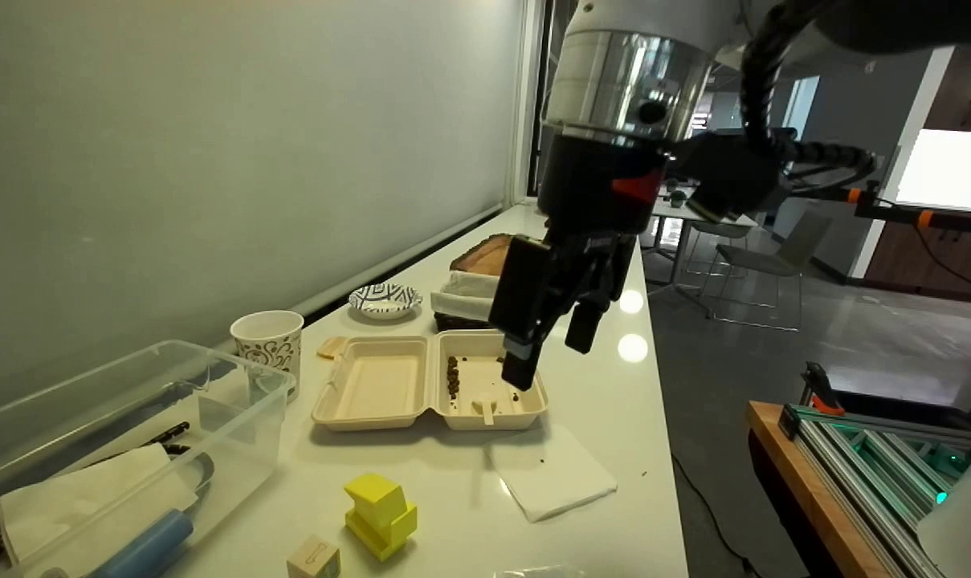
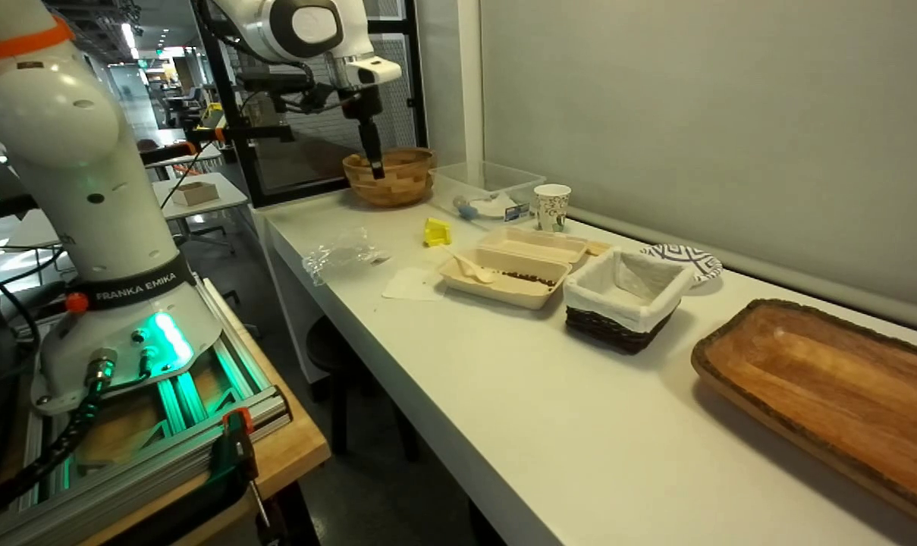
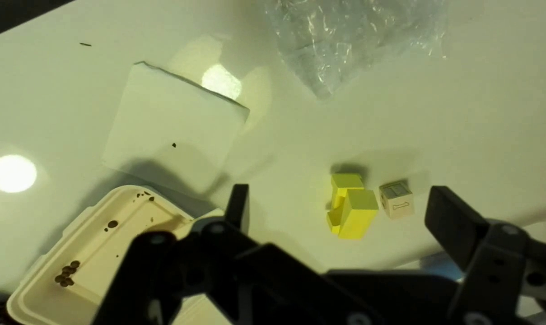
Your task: Pick up the yellow object from the counter and put it in the wooden bowl
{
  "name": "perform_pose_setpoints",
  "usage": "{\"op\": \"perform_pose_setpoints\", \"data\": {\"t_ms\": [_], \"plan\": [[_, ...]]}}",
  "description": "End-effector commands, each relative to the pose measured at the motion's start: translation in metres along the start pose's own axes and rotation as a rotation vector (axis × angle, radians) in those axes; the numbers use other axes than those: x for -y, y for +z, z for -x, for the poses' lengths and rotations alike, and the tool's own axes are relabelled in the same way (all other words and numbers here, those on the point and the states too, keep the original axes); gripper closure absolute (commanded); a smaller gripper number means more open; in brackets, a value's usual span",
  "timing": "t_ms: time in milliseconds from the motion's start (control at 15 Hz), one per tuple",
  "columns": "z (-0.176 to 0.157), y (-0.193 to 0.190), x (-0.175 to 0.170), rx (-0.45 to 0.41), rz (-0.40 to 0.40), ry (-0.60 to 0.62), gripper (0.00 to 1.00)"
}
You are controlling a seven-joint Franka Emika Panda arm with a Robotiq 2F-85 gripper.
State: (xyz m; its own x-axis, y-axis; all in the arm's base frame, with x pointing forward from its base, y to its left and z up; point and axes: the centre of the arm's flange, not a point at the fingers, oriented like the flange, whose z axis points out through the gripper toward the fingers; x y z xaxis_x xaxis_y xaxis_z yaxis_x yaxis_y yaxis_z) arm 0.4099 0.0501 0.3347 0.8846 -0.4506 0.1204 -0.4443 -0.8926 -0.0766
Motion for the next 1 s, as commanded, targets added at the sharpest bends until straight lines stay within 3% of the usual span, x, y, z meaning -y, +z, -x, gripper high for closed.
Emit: {"op": "perform_pose_setpoints", "data": {"t_ms": [0, 667, 733, 800, 933], "plan": [[-0.016, 0.044, 0.011, 0.017, -0.014, 0.024, 0.00], [-0.072, 0.118, 0.014, 0.058, 0.034, 0.047, 0.00], [-0.075, 0.123, 0.016, 0.059, 0.040, 0.065, 0.00], [-0.065, 0.104, 0.002, 0.059, 0.036, 0.037, 0.00], [-0.071, 0.114, 0.006, 0.068, 0.042, 0.048, 0.00]]}}
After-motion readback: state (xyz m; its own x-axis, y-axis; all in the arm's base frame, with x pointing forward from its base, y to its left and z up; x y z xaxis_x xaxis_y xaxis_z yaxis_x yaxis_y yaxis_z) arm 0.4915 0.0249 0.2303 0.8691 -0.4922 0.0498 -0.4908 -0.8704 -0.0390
